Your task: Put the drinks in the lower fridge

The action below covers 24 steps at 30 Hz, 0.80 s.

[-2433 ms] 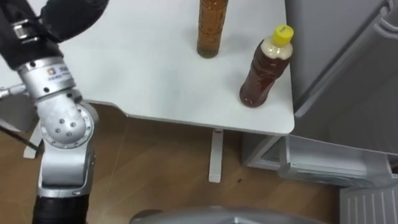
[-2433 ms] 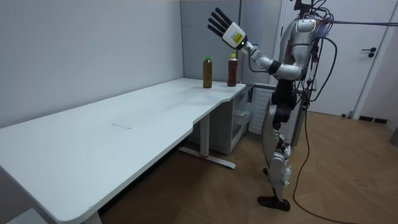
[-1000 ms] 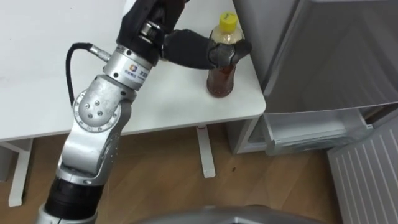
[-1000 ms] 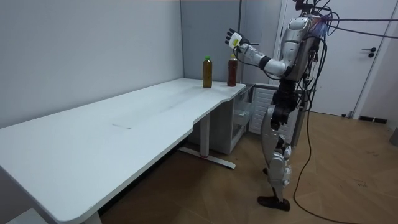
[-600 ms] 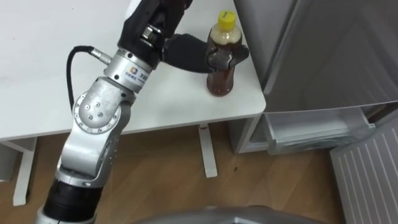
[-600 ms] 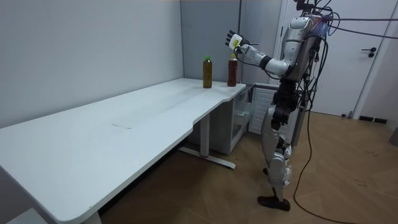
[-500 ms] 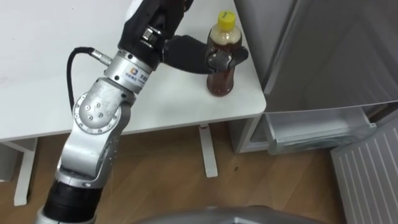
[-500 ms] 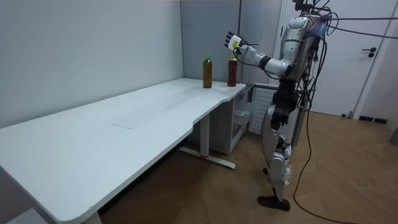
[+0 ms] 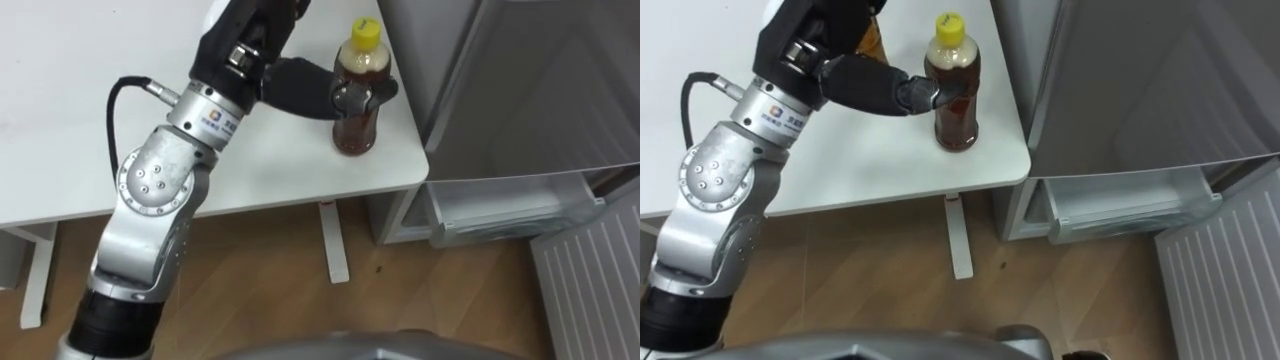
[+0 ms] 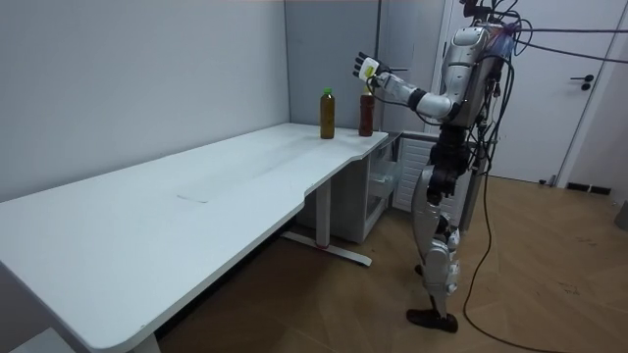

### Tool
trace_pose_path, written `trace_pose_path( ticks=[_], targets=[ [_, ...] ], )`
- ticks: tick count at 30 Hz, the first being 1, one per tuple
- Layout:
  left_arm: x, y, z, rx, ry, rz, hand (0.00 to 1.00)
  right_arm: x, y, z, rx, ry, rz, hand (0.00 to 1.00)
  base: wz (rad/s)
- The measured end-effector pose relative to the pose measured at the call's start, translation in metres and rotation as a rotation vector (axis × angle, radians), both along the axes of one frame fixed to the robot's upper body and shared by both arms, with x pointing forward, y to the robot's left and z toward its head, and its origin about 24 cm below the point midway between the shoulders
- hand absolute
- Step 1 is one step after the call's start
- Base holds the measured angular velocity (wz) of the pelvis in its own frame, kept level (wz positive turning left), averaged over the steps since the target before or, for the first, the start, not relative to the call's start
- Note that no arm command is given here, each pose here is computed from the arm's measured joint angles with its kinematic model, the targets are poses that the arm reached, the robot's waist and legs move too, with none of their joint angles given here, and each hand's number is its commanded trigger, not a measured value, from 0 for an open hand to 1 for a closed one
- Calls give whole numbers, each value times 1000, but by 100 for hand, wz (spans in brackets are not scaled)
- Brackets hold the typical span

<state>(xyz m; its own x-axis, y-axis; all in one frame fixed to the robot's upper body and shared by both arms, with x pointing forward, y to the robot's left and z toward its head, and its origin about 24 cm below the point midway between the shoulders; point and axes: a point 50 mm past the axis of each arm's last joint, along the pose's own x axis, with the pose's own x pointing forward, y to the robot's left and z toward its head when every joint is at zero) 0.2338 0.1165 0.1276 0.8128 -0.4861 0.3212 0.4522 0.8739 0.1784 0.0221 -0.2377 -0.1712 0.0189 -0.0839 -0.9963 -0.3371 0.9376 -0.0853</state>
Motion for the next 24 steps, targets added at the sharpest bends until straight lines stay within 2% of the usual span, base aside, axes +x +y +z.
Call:
trace_pose_path(
  ticks=[3, 8, 12, 24],
  targets=[
    [1, 0, -5, 12, 26, -10, 0, -1, 0, 0, 1, 5, -1, 0, 0],
    [2, -1, -35, 55, 164, -2, 0, 0, -1, 0, -5, 11, -5, 0, -3],
    [4, 0, -49, 69, 231, 5, 0, 2, 0, 0, -4, 3, -14, 0, 0],
    [4, -2, -52, 62, 257, -4, 0, 8, -1, 1, -16, 1, -15, 0, 0]
  ],
)
